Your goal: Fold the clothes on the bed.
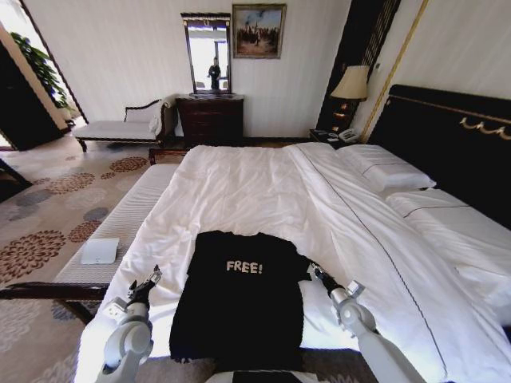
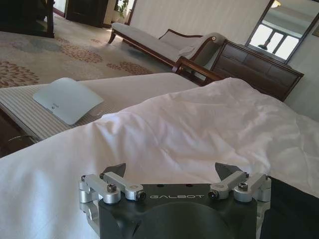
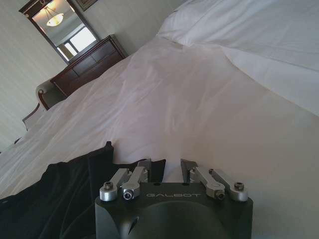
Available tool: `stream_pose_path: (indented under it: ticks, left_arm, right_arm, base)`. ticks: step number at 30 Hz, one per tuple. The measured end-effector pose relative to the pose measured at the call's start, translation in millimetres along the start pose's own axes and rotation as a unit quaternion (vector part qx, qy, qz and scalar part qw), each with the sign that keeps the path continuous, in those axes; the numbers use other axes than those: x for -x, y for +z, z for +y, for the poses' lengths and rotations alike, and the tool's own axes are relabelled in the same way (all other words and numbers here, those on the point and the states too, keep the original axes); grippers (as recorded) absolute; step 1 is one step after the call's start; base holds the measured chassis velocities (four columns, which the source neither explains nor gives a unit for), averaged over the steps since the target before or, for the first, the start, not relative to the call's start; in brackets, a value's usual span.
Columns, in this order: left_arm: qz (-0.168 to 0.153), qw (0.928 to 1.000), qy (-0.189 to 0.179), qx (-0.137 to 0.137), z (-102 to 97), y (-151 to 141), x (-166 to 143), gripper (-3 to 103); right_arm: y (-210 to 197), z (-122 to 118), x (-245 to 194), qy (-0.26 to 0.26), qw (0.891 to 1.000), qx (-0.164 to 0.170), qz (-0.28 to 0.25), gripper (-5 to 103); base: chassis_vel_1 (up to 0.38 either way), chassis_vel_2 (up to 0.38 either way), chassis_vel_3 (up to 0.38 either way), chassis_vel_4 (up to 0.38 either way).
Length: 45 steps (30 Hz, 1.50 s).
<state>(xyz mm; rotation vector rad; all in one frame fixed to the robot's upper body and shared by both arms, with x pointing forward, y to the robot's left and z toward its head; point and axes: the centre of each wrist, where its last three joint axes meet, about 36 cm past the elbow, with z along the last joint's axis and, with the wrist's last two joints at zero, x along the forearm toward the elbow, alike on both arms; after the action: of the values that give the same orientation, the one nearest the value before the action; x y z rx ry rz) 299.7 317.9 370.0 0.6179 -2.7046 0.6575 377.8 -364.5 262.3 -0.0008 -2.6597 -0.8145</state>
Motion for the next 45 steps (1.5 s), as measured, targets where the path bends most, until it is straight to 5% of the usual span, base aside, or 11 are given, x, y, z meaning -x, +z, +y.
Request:
stream_pose_path:
  ticks: [2, 11, 14, 17, 20, 32, 33, 45]
  left_arm:
    - [-0.001, 1.0000, 0.000, 0.000, -0.2, -1, 0, 100]
    - [-0.002, 1.0000, 0.001, -0.002, -3.4, 1, -3, 100]
    - [-0.002, 1.0000, 0.000, -0.001, -3.1, 1, -3, 100]
    - [-0.002, 1.0000, -0.002, 0.000, -1.9, 1, -4, 100]
    - [-0.003, 1.0000, -0.004, 0.000, -0.8, 1, -4, 100]
    - [-0.005, 1.0000, -0.005, 0.000, 0.0, 2, -5, 100]
    - [-0.005, 1.0000, -0.006, -0.001, 0.3, 2, -4, 100]
    - [-0.005, 1.0000, -0.007, -0.001, 0.8, 4, 0, 100]
  right_arm:
    - [0, 0, 0, -0.001, 1.000, 0.000, 0.000, 33]
    - [-2, 1, 5, -0.008, 1.000, -0.001, -0.001, 71]
    - [-1, 3, 7, -0.010, 1.000, 0.000, -0.001, 74]
    - [0, 5, 9, -0.012, 1.000, 0.002, -0.001, 71]
    - [3, 6, 10, -0.013, 1.000, 0.003, 0.001, 53]
    - [5, 7, 12, -0.013, 1.000, -0.002, 0.002, 15]
    - [5, 6, 12, -0.013, 1.000, -0.003, 0.001, 5]
    - [4, 7, 7, -0.017, 1.000, -0.006, -0.010, 0]
  base:
    - [0.000, 0.000, 0.000, 0.000]
    - [0.000, 0.000, 0.000, 0.000]
    - [0.000, 0.000, 0.000, 0.000]
    - [0.000, 0.000, 0.000, 0.000]
    - [0.000, 0.000, 0.000, 0.000]
    - [0.000, 0.000, 0.000, 0.000]
    - [0.000, 0.000, 0.000, 0.000]
    - [0.000, 0.000, 0.000, 0.000]
